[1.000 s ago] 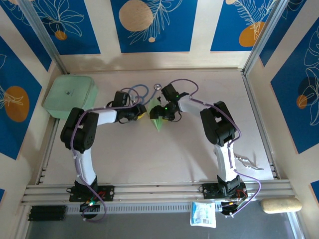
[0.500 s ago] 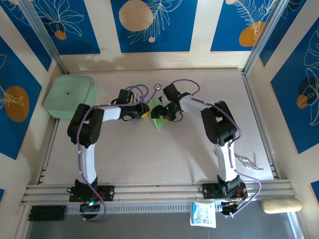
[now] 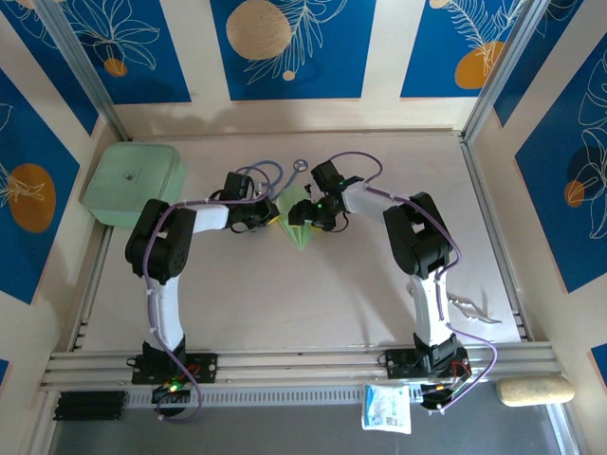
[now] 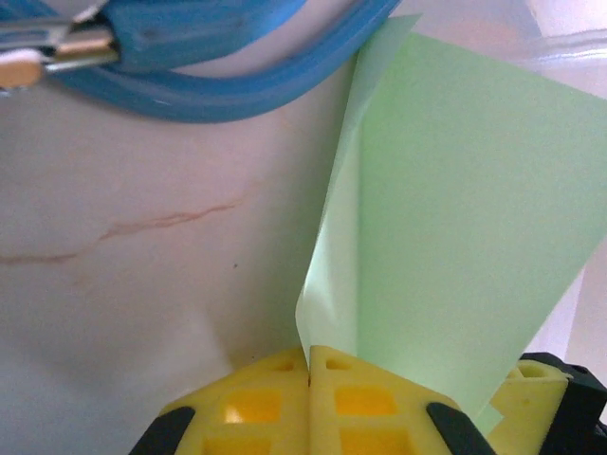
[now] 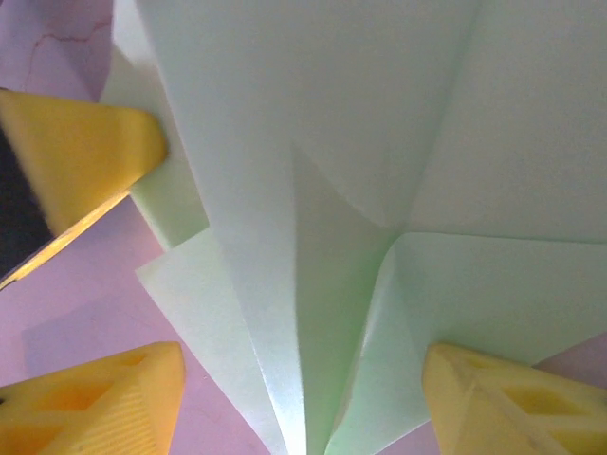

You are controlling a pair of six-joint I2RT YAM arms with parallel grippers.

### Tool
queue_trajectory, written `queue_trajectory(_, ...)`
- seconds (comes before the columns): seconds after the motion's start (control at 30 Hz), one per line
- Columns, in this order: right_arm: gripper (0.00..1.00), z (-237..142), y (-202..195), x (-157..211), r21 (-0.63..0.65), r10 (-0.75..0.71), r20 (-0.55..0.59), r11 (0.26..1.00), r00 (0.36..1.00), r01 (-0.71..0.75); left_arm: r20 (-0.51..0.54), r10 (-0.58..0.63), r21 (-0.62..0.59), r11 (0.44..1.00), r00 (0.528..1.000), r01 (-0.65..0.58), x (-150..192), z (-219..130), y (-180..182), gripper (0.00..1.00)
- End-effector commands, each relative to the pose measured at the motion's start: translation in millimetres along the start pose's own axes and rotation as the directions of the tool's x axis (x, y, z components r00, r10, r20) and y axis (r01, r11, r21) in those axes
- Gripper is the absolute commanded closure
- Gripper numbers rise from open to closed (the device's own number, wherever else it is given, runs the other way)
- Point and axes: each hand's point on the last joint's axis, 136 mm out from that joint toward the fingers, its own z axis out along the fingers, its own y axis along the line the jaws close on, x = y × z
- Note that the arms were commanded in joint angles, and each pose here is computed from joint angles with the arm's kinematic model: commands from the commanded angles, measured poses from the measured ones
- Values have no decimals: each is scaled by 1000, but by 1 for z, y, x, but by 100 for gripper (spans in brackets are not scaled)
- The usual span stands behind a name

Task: Fold a paper plane with a square sheet of paper (pick it up from the middle)
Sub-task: Move a paper plane to the center of the table.

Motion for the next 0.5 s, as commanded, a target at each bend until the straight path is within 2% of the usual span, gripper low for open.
queue_trajectory(0.0, 31, -12, -3, -3, 12, 41, 30, 999, 999, -41, 23, 3, -28, 1000, 1000, -2, 1, -8, -1, 96)
queue_trajectory(0.13, 31, -13, 1, -3, -3, 34, 28, 999, 999, -34, 18, -9, -16, 1000, 1000, 9, 2, -7, -1, 95)
queue_trajectory(0.47, 31, -31, 25, -16, -36, -32, 73, 999, 997, 35, -24, 18, 30, 999, 1000, -17, 4, -5, -15, 84)
